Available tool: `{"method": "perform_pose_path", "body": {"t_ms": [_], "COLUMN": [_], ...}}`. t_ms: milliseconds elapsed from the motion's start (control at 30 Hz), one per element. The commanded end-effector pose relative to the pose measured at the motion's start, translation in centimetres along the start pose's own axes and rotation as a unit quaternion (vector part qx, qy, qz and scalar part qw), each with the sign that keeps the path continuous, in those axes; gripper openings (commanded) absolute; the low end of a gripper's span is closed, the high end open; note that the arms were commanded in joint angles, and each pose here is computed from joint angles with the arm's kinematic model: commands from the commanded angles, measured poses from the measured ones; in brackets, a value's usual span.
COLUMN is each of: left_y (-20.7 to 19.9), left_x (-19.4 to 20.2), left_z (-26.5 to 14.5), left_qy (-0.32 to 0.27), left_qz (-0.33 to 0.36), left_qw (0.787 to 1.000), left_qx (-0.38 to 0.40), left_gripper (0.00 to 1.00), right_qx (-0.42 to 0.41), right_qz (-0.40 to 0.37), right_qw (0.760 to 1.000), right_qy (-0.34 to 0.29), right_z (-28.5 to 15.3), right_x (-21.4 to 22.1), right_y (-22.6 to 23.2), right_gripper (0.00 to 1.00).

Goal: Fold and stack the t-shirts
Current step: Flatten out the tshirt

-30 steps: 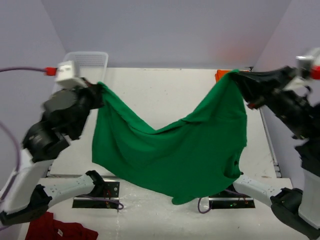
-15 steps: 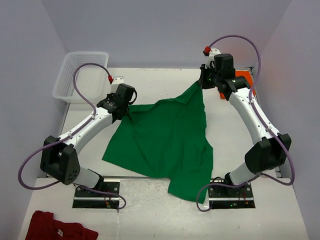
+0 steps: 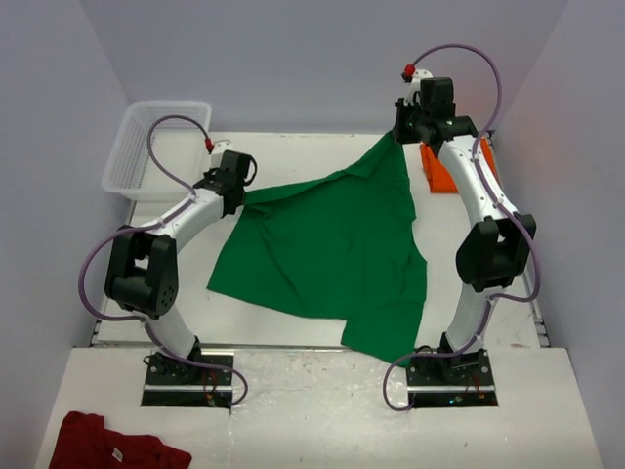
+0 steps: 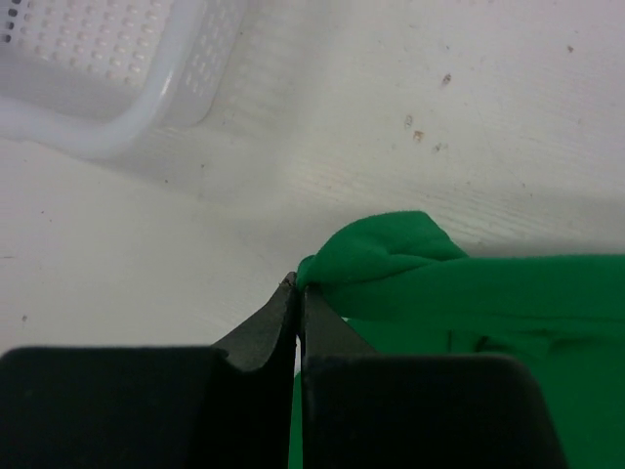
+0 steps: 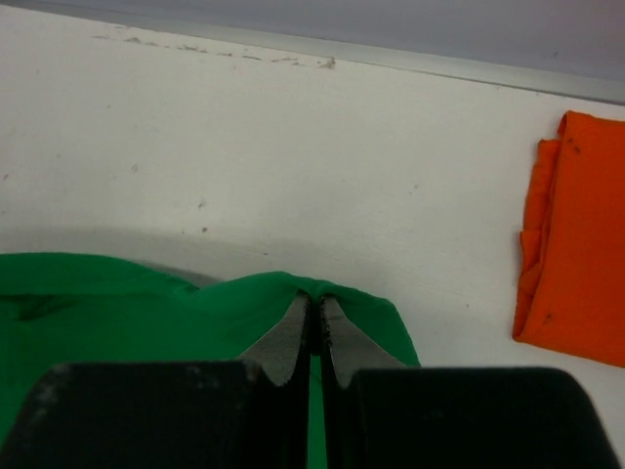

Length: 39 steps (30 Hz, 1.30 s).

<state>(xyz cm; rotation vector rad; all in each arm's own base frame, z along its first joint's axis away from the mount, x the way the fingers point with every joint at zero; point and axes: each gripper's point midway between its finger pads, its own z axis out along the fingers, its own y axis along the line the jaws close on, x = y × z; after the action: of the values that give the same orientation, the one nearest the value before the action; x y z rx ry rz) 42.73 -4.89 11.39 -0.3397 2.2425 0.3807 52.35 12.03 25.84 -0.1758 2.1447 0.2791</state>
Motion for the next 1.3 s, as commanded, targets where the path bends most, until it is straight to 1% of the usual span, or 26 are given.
{"method": "perform_pose_path", "body": {"t_ms": [0,100,133,167,267,300,367,467,500,567,700,800,833,867,900,933,967,1000,1033,1067,1100,1133,1167,1200,1233,1267], "left_y": [2.0,3.6,3.8,4.7,5.9,6.2,6.7,6.8,6.4,6.1,4.5,4.3,4.4,4.1,4.1,4.4,4.3,4.4,5.1,4.9,5.1,6.1,6.5,6.8,7.9,8.3], "left_x": [-3.9,-5.0,-5.5,-5.8,-6.7,-7.1,-7.1,-8.0,-8.6,-9.1,-10.1,-10.5,-11.1,-11.3,-11.5,-12.6,-12.9,-13.3,-14.7,-15.1,-15.6,-16.8,-17.1,-17.7,-18.4,-18.8], "left_z": [0.7,0.9,0.8,0.9,1.0,1.0,1.5,1.8,2.0,2.3,1.9,0.8,-0.1,-0.8,-1.4,-3.3,-4.4,-5.5,-8.3,-9.8,-11.4,-14.7,-16.5,-18.5,-21.7,-23.8], "left_qy": [-0.041,-0.059,-0.062,-0.062,-0.068,-0.068,-0.065,-0.077,-0.088,-0.091,-0.093,-0.092,-0.097,-0.097,-0.1,-0.117,-0.122,-0.127,-0.154,-0.162,-0.175,-0.206,-0.215,-0.229,-0.258,-0.272], "left_qz": [-0.036,-0.051,-0.053,-0.06,-0.062,-0.063,-0.061,-0.057,-0.059,-0.059,-0.075,-0.09,-0.097,-0.104,-0.106,-0.116,-0.12,-0.124,-0.135,-0.136,-0.138,-0.147,-0.146,-0.147,-0.151,-0.146], "left_qw": [0.998,0.997,0.997,0.996,0.995,0.995,0.995,0.994,0.993,0.993,0.993,0.991,0.99,0.988,0.987,0.983,0.98,0.978,0.97,0.965,0.959,0.948,0.944,0.936,0.923,0.914], "left_qx": [-0.009,-0.015,-0.016,-0.026,-0.04,-0.042,-0.05,-0.052,-0.044,-0.036,0.016,0.032,0.039,0.056,0.066,0.08,0.099,0.11,0.13,0.157,0.173,0.192,0.205,0.225,0.242,0.261], "left_gripper": [0.0,0.0,0.0,0.0,0.0,0.0,0.0,0.0,0.0,0.0,0.0,0.0,0.0,0.0,0.0,0.0,0.0,0.0,0.0,0.0,0.0,0.0,0.0,0.0,0.0,0.0], "right_qx": [0.034,0.044,0.043,0.039,0.025,0.025,0.029,0.04,0.053,0.058,0.069,0.066,0.065,0.062,0.061,0.06,0.062,0.061,0.056,0.058,0.052,0.046,0.031,0.026,0.015,-0.006], "right_qz": [0.002,0.006,0.006,0.008,0.009,0.008,0.008,0.011,0.011,0.01,0.01,0.013,0.014,0.013,0.014,0.01,0.003,-0.003,-0.013,-0.018,-0.022,-0.025,-0.031,-0.034,-0.042,-0.048], "right_qw": [0.999,0.999,0.998,0.999,0.999,0.999,0.999,0.999,0.998,0.998,0.997,0.997,0.997,0.995,0.995,0.994,0.991,0.991,0.989,0.982,0.981,0.978,0.974,0.967,0.963,0.96], "right_qy": [-0.026,-0.032,-0.04,-0.032,-0.034,-0.041,-0.033,-0.024,-0.02,-0.023,-0.031,-0.044,-0.051,-0.073,-0.079,-0.086,-0.114,-0.122,-0.134,-0.177,-0.187,-0.204,-0.221,-0.252,-0.265,-0.276], "right_z": [-1.0,-1.2,-1.6,-1.4,-1.1,-1.2,-0.8,0.1,0.3,0.3,0.0,-1.6,-2.3,-4.6,-5.6,-6.9,-10.1,-11.5,-13.2,-17.6,-19.2,-21.3,-23.4,-27.4,-29.3,-31.1], "right_x": [-2.4,-3.1,-4.0,-3.7,-4.1,-4.8,-4.6,-4.3,-3.9,-3.9,-4.0,-4.9,-5.2,-6.6,-6.8,-7.2,-8.7,-8.8,-9.2,-10.7,-10.6,-10.9,-11.1,-11.2,-11.1,-10.9], "right_y": [-3.2,-4.1,-4.0,-3.9,-3.4,-3.3,-3.5,-4.1,-4.6,-4.8,-5.3,-4.7,-4.5,-3.8,-3.5,-3.1,-2.0,-1.5,-0.6,0.6,1.3,2.0,3.3,4.1,4.9,6.2], "right_gripper": [0.0,0.0,0.0,0.0,0.0,0.0,0.0,0.0,0.0,0.0,0.0,0.0,0.0,0.0,0.0,0.0,0.0,0.0,0.0,0.0,0.0,0.0,0.0,0.0,0.0,0.0]}}
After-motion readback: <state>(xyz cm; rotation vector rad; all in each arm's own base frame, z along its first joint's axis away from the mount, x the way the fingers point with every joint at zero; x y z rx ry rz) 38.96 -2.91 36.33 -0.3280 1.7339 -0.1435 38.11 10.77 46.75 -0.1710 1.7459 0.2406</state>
